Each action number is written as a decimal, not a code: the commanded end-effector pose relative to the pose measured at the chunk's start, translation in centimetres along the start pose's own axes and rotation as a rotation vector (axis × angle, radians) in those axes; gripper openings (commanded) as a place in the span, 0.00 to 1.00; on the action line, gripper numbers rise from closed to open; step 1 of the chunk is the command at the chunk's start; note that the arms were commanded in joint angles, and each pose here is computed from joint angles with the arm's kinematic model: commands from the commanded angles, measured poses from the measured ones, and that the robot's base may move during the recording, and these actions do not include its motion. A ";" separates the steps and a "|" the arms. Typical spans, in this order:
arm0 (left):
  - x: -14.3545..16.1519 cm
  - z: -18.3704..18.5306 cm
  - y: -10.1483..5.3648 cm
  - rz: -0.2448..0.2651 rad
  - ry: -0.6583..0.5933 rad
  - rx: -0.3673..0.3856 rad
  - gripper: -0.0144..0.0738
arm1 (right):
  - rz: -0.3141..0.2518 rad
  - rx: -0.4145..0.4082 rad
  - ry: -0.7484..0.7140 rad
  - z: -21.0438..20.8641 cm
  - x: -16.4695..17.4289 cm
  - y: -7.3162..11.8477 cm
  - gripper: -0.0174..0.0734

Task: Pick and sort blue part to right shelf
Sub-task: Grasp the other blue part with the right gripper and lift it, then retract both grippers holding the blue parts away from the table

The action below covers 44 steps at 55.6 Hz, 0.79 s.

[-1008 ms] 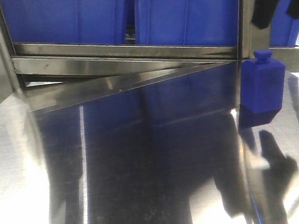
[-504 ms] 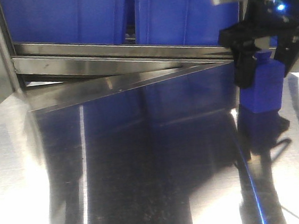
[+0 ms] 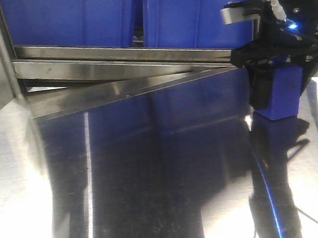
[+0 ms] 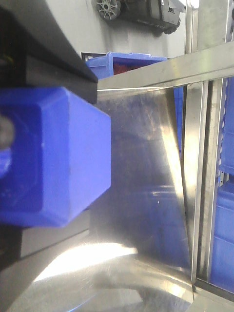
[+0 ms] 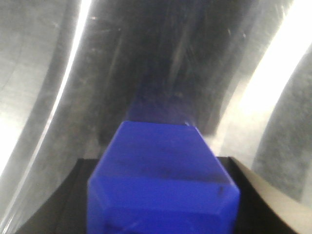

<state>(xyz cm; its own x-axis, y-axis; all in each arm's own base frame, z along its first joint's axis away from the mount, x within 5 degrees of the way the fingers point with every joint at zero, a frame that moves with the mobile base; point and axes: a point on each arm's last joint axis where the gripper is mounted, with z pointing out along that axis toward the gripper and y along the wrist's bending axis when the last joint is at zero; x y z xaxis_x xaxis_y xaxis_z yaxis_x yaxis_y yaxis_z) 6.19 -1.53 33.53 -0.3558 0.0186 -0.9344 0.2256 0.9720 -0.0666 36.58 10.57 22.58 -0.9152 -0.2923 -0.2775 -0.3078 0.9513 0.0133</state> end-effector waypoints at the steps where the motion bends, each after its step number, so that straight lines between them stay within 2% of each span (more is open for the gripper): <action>1: -1.5 -0.4 -0.2 -0.005 -0.100 0.018 0.44 | -0.005 0.002 -0.134 -5.0 -0.3 -0.1 0.44; 14: -1.3 -1.0 0.0 0.009 -0.107 0.006 0.44 | 0.039 -0.002 -0.279 -10.8 3.6 0.2 0.44; 23: -0.8 -2.4 0.2 0.030 -0.139 -0.015 0.44 | 0.045 0.000 -0.433 -14.5 9.0 0.5 0.44; 44: 2.2 -4.4 0.6 0.028 -0.222 -0.014 0.44 | 0.039 0.007 -0.824 -17.8 22.8 1.1 0.44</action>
<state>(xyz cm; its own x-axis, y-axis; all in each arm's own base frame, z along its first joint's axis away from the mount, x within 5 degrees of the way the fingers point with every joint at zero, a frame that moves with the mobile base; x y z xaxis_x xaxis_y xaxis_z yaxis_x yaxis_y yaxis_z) 1.78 0.07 32.04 -0.2388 0.0151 -0.9709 0.2095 0.9771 -0.0363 12.85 3.85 32.08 -0.5949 -0.1506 -0.7896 -0.2794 0.9598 0.0275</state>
